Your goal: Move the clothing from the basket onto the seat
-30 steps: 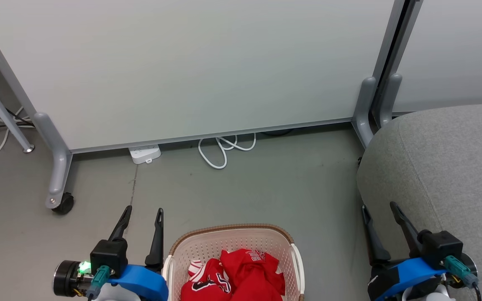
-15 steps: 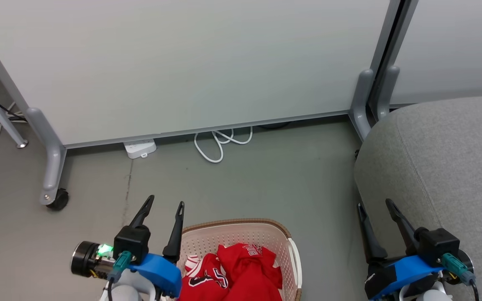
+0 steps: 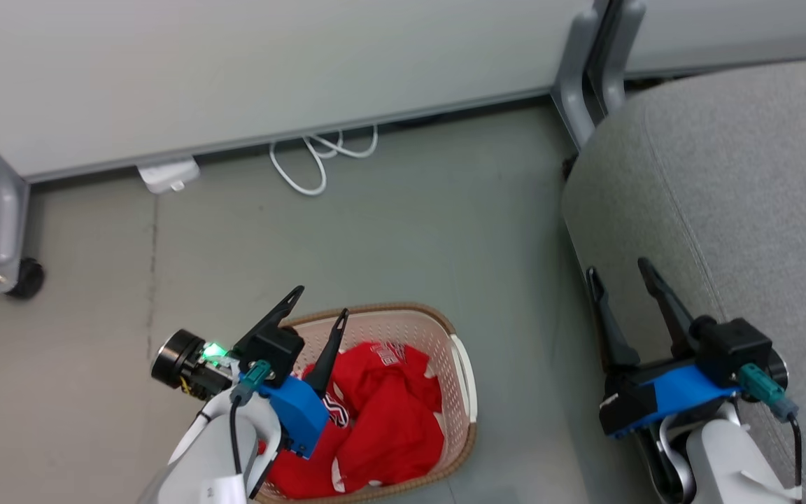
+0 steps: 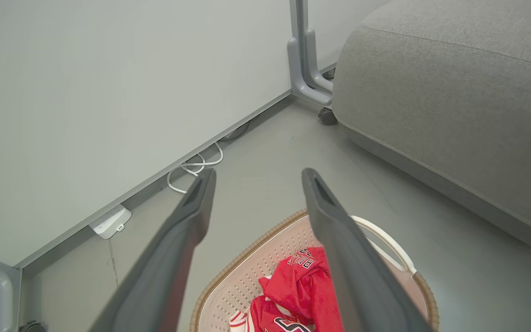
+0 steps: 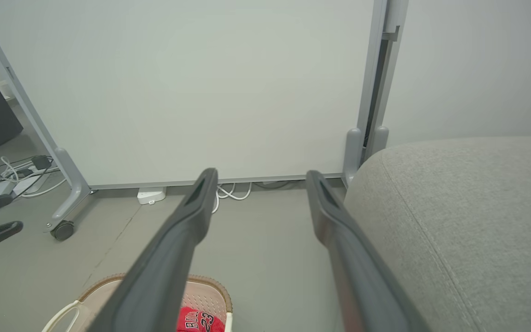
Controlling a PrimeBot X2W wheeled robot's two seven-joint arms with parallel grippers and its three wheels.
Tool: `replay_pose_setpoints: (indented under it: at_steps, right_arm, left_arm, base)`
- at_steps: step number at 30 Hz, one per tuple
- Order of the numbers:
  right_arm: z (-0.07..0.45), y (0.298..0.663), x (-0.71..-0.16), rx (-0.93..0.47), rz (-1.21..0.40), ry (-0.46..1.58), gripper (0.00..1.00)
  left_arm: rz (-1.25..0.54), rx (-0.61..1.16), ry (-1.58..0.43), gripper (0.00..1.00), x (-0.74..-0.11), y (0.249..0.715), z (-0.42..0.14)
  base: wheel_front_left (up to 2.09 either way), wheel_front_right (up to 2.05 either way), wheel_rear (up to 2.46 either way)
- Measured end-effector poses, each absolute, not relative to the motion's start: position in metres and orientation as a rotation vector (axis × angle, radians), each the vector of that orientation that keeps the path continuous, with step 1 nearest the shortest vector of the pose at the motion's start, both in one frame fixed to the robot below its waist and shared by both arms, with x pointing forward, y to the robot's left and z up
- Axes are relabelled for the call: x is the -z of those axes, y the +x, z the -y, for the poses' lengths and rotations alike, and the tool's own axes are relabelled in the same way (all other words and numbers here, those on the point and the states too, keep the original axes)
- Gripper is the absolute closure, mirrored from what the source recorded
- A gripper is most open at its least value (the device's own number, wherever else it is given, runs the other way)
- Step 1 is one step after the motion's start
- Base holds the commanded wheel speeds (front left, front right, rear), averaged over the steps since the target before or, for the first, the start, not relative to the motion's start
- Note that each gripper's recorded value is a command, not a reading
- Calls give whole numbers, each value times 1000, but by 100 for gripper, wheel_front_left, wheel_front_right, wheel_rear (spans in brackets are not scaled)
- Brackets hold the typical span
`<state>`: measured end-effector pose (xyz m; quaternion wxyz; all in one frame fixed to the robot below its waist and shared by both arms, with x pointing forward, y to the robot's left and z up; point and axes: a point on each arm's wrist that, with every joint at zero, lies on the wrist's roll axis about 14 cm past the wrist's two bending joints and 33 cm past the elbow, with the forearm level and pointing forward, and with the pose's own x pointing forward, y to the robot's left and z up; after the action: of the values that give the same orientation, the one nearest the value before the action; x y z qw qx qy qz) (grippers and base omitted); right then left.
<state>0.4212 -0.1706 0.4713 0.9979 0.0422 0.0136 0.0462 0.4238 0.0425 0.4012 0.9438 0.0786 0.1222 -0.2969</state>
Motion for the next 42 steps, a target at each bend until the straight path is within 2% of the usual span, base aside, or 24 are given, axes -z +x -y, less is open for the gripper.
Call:
replay_pose_setpoints:
  at_steps: [6, 18, 30, 42]
  right_arm:
    - [181, 440, -459, -69, -49, 71, 0]
    - [195, 466, -422, -45, -118, 41, 0]
    - [199, 493, -381, -54, -173, 13, 0]
    - [206, 500, -336, -49, -250, -10, 0]
  left_arm:
    - [-365, 754, 207, 0, -355, 425, -16]
    - [-613, 968, 288, 0, -259, 405, 3]
    - [-811, 1092, 335, 0, -180, 387, 2]
    - [-1024, 1105, 362, 0, -116, 375, -12]
  base:
    - [0, 0, 0]
    - [0, 0, 0]
    - [0, 0, 0]
    - [0, 0, 0]
